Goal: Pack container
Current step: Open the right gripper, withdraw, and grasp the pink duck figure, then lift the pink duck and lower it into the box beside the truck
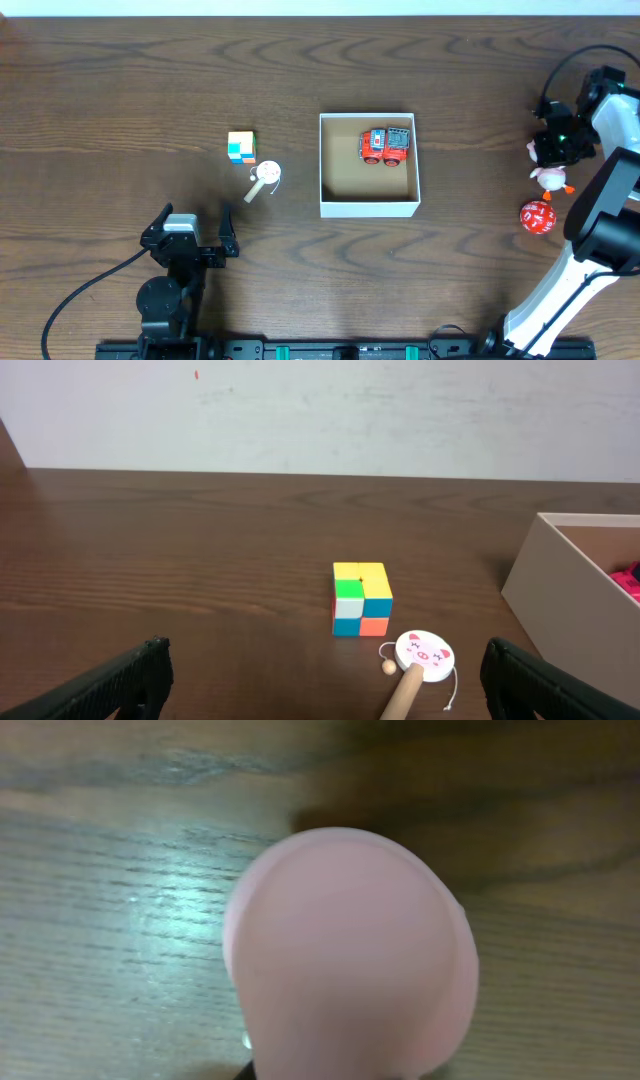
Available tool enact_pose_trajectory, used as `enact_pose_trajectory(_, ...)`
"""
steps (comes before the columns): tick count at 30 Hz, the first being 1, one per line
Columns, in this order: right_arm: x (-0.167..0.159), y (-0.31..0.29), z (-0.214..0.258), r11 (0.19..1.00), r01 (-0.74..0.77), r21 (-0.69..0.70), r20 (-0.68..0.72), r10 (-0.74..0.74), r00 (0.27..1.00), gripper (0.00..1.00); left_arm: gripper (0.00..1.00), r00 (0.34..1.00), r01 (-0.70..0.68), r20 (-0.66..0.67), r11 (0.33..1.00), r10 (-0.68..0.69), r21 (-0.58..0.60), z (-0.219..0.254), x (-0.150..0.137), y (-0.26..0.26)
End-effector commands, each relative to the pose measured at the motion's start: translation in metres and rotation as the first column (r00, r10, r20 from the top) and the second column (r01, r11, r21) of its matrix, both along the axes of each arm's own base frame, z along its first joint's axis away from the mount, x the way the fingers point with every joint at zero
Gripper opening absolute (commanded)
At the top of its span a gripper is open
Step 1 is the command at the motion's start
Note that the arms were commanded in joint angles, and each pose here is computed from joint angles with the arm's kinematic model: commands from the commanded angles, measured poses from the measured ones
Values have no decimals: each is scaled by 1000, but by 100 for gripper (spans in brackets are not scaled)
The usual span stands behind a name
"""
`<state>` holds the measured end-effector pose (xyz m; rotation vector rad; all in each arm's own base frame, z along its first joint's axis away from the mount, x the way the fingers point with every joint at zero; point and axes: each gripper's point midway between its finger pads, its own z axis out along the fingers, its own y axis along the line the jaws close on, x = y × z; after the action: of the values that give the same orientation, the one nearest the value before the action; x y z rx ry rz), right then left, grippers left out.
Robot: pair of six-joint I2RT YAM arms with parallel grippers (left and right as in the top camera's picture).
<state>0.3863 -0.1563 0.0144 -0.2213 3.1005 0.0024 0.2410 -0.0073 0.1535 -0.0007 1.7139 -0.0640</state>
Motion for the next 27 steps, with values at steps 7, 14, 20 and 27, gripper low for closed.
enact_pose_trajectory(7,39,57,87,987,-140,-79,199,153,968,2,98,999,-17,-33,1000,17,2,-15,0,3)
enact_pose_trajectory(14,69,144,188,937,-299,-182,452,350,820,1,98,999,-17,-33,1000,17,2,-15,0,3)
enact_pose_trajectory(20,77,239,247,863,-438,-251,616,492,615,1,98,999,-17,-33,1000,17,2,-15,0,3)
enact_pose_trajectory(27,58,330,250,767,-589,-255,636,592,495,1,98,999,-17,-33,1000,17,2,-15,0,3)
